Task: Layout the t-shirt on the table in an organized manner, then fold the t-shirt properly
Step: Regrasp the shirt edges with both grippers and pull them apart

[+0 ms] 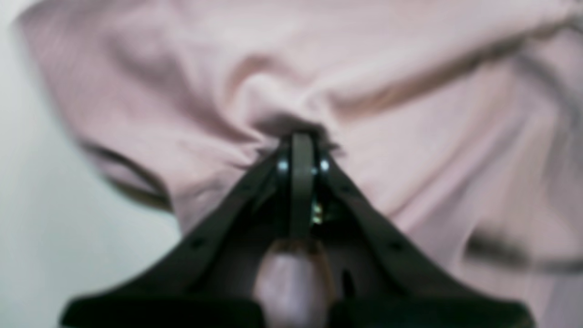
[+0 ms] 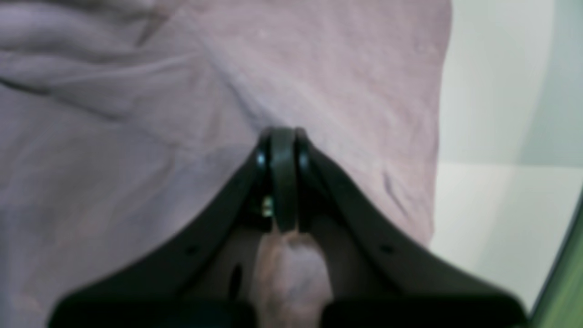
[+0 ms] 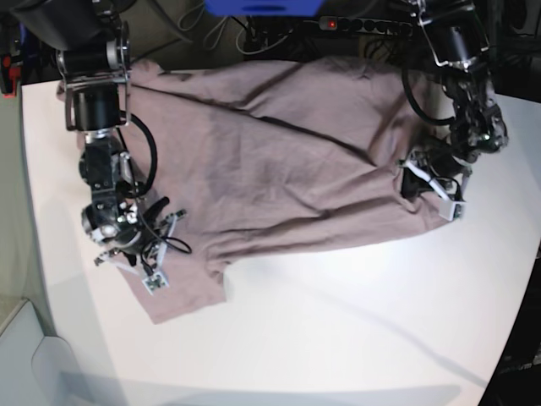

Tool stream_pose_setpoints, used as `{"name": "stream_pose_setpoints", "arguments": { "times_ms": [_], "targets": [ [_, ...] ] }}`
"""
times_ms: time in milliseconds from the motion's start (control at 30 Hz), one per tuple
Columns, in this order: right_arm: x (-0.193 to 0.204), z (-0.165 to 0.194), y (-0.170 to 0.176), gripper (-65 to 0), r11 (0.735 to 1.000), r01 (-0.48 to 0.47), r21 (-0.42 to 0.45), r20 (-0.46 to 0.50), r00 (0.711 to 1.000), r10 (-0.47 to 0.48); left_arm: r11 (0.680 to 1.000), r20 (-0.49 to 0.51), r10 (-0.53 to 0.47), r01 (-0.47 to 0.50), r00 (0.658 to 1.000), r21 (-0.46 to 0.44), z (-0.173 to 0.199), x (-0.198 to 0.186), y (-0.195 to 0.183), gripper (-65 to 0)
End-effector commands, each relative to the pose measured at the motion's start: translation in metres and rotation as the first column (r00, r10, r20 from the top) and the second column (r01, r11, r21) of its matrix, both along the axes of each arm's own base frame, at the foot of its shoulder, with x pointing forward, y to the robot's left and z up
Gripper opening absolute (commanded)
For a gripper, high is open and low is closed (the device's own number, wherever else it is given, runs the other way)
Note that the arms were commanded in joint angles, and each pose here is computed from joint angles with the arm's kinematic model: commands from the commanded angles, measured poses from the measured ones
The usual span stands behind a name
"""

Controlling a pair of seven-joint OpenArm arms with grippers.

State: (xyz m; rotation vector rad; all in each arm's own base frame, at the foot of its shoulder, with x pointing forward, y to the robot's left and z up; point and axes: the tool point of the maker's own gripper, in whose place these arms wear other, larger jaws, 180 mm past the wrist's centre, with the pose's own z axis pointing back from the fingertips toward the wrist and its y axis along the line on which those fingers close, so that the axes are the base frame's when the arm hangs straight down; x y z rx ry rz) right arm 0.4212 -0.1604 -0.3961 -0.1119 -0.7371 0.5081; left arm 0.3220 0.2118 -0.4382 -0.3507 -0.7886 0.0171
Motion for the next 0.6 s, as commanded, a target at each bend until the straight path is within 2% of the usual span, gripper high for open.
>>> {"name": "stream_pose_setpoints", "arguments": {
  "times_ms": [0, 267, 567],
  "targets": [
    [0.016, 0.022, -0.003, -65.0, 1.000, -0.003, 0.002, 0.066, 0.998, 0.003, 0.998, -0.105, -0.009, 0.016, 0.994, 0.064, -0.021, -0.013, 0.009, -64.9],
    [0.018, 0.027, -0.023, -65.0, 0.999, 0.011, -0.037, 0.072, 0.997, -0.008, 0.991, -0.051, 0.030, -0.023, 0.998, 0.129, -0.006, 0.041, 0.053, -64.9],
    [0.015, 0.028, -0.043, -65.0, 0.997, 0.026, -0.072, 0.068, 0.997, -0.021, 0.989, 0.053, 0.044, -0.051, 0.998, 0.136, 0.028, 0.099, 0.065, -64.9]
  ]
}}
